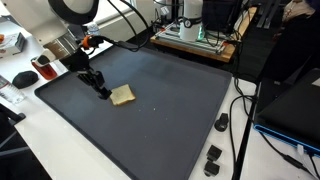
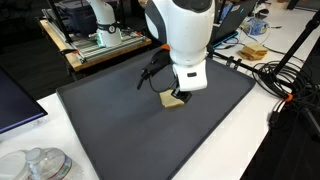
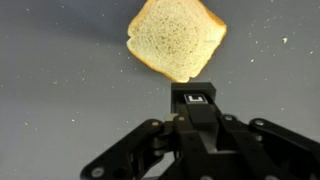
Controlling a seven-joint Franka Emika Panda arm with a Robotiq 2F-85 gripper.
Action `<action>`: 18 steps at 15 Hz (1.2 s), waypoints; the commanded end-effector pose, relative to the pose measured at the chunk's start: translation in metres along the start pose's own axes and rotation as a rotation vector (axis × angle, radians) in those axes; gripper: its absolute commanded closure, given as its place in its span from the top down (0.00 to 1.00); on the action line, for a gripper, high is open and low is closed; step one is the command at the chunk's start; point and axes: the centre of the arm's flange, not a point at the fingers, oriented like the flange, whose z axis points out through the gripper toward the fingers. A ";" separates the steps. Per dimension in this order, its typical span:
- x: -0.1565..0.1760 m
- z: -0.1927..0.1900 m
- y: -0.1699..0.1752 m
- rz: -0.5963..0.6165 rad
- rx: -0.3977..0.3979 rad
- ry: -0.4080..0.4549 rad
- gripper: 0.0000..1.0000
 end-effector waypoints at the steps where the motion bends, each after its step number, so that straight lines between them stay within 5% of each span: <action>1: -0.026 0.003 0.017 -0.029 0.073 0.082 0.05; 9: -0.068 0.021 0.046 -0.029 0.155 0.228 0.05; 18: -0.124 0.017 0.025 0.029 0.148 0.342 0.05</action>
